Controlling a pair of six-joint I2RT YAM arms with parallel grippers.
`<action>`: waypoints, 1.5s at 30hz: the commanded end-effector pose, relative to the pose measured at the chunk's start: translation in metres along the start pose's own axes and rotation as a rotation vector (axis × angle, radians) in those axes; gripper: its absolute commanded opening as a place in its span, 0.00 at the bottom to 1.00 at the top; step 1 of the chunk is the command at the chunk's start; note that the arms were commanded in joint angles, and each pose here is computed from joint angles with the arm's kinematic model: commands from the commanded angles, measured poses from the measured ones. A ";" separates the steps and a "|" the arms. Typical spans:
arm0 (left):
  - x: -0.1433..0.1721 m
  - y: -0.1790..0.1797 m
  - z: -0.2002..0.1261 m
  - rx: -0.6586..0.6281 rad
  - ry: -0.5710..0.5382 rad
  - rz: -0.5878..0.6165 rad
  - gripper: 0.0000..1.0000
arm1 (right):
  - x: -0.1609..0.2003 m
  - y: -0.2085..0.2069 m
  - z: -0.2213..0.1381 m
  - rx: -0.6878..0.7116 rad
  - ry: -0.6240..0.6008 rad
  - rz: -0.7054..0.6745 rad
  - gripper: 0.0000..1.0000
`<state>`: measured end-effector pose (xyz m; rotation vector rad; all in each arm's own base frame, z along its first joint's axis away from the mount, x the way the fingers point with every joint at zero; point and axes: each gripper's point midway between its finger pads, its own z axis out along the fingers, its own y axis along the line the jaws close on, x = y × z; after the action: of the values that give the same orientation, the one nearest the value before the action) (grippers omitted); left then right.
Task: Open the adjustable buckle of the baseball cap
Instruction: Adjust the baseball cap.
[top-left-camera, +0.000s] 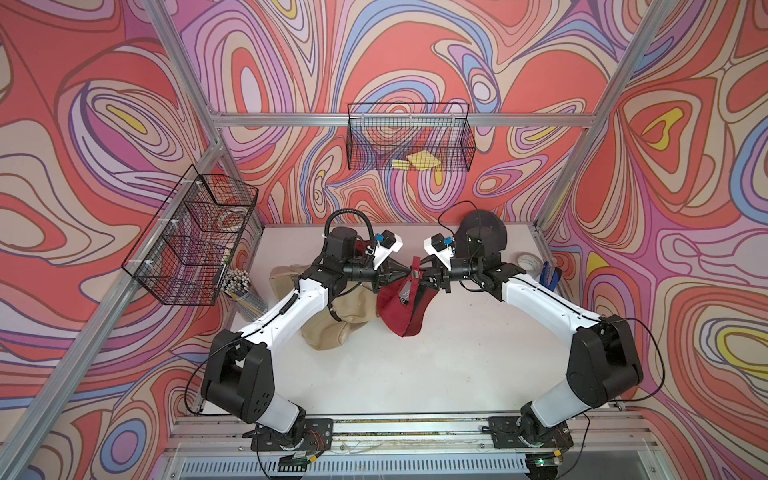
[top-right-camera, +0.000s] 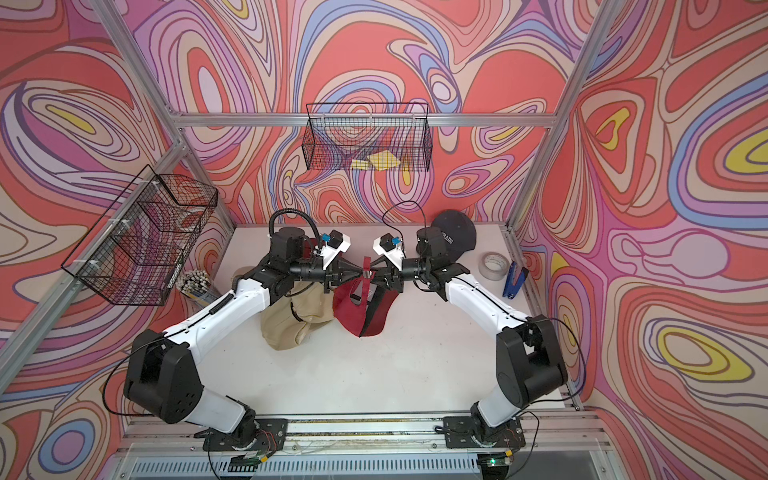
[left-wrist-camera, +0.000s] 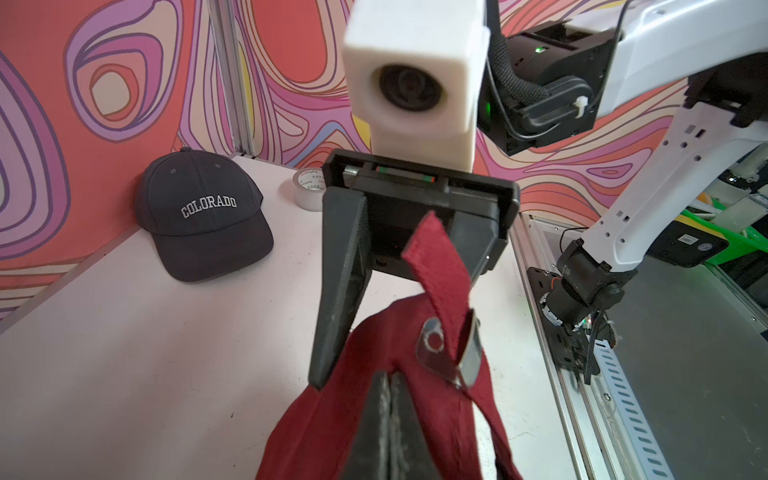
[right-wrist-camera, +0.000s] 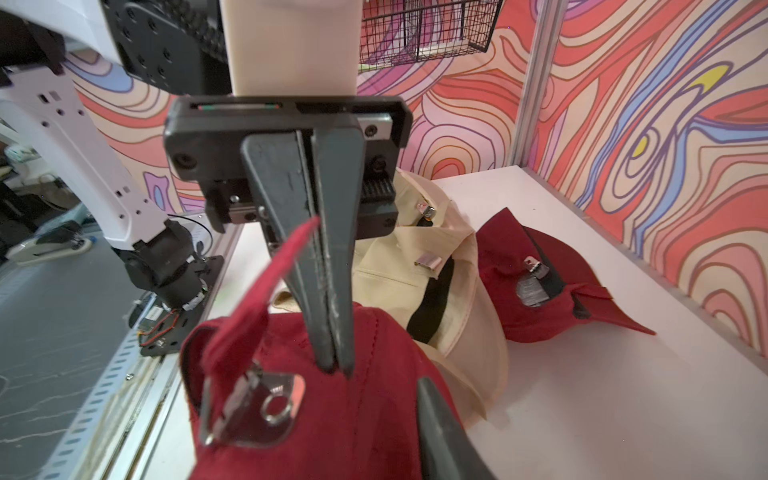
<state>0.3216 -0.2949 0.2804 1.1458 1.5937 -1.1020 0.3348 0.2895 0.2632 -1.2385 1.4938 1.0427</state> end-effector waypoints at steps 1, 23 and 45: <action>-0.013 0.001 -0.007 -0.066 -0.017 0.032 0.00 | -0.012 -0.004 -0.011 0.115 -0.002 -0.017 0.51; -0.009 0.019 -0.006 -0.156 -0.019 -0.038 0.00 | -0.019 0.020 -0.039 0.161 -0.056 0.385 0.55; -0.011 0.013 -0.003 -0.127 -0.045 -0.047 0.00 | -0.004 0.038 -0.012 -0.002 -0.129 0.373 0.42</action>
<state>0.3412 -0.2876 0.2785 0.9846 1.6963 -1.0122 0.2950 0.2815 0.2719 -0.8956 1.6802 1.3303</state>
